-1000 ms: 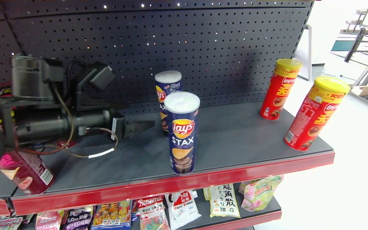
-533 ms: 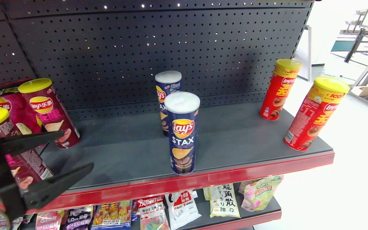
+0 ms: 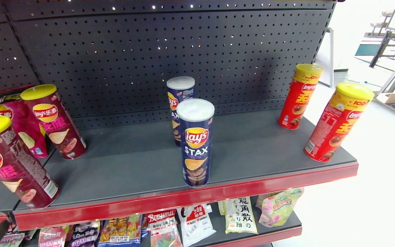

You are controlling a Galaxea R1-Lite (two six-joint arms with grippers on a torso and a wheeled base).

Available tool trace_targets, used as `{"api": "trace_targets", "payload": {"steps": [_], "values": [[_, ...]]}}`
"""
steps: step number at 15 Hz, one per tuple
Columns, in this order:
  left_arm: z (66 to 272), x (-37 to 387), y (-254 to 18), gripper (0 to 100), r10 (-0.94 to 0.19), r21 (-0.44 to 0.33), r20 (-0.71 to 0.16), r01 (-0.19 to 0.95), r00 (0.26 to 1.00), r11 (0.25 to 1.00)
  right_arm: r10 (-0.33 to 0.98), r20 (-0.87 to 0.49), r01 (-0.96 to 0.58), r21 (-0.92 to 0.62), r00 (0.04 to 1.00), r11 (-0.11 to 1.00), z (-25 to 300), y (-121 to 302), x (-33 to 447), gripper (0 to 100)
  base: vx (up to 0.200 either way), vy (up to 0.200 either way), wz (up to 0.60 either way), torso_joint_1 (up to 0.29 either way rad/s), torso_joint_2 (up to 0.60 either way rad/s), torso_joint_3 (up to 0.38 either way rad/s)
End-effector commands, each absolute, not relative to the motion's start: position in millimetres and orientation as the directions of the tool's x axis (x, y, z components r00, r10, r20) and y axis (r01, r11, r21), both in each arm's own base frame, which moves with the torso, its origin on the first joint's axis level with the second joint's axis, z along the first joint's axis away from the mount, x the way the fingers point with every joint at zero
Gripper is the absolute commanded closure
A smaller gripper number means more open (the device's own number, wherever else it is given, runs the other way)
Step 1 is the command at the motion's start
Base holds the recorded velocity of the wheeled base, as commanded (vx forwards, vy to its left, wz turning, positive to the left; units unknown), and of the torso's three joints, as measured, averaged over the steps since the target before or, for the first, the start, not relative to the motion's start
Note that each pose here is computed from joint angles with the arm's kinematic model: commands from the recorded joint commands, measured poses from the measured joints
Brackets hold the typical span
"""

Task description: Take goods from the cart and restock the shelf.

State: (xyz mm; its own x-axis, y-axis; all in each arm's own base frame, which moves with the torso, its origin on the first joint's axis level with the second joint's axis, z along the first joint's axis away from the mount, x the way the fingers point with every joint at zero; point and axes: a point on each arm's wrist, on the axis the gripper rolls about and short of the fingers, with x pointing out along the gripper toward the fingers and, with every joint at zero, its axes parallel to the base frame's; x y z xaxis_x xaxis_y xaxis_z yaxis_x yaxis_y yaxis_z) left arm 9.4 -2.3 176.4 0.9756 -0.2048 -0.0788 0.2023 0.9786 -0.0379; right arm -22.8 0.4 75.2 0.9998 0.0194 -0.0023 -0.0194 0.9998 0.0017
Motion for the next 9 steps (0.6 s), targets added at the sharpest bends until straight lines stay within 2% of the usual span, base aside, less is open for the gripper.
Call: {"api": "trace_targets", "payload": {"steps": [1,2,3,6,9], "values": [[145.7,-22.4,3.7,0,-0.186,-0.04,-0.038,0.184,0.982,0.982,0.02,-0.003,-0.02,0.002,1.0,1.0,75.2,0.4,-22.8,0,0.0,0.0,0.0,0.0,0.0,0.0],[145.7,-22.4,3.7,0,-0.186,-0.04,-0.038,0.184,0.982,0.982,0.02,-0.003,-0.02,0.002,1.0,1.0,75.2,0.4,-22.8,0,0.0,0.0,0.0,0.0,0.0,0.0],[124.6,-36.9,6.4,0,-0.169,-0.021,-0.081,0.168,0.982,0.986,0.02,-0.003,-0.02,0.002,1.0,1.0,75.2,0.4,-22.8,0,0.0,0.0,0.0,0.0,0.0,0.0],[115.5,-34.4,8.9,0,-0.04,-0.007,-0.124,0.04,0.991,0.999,0.02,-0.003,-0.02,-0.001,1.0,1.0,75.2,0.4,-22.8,0,0.0,0.0,0.0,0.0,0.0,0.0],[113.4,-33.4,9.1,0,-0.026,-0.007,-0.132,0.025,0.991,1.0,0.02,-0.003,-0.02,-0.005,1.0,1.0,75.2,0.4,-22.8,0,0.0,0.0,0.0,0.0,0.0,0.0]]}}
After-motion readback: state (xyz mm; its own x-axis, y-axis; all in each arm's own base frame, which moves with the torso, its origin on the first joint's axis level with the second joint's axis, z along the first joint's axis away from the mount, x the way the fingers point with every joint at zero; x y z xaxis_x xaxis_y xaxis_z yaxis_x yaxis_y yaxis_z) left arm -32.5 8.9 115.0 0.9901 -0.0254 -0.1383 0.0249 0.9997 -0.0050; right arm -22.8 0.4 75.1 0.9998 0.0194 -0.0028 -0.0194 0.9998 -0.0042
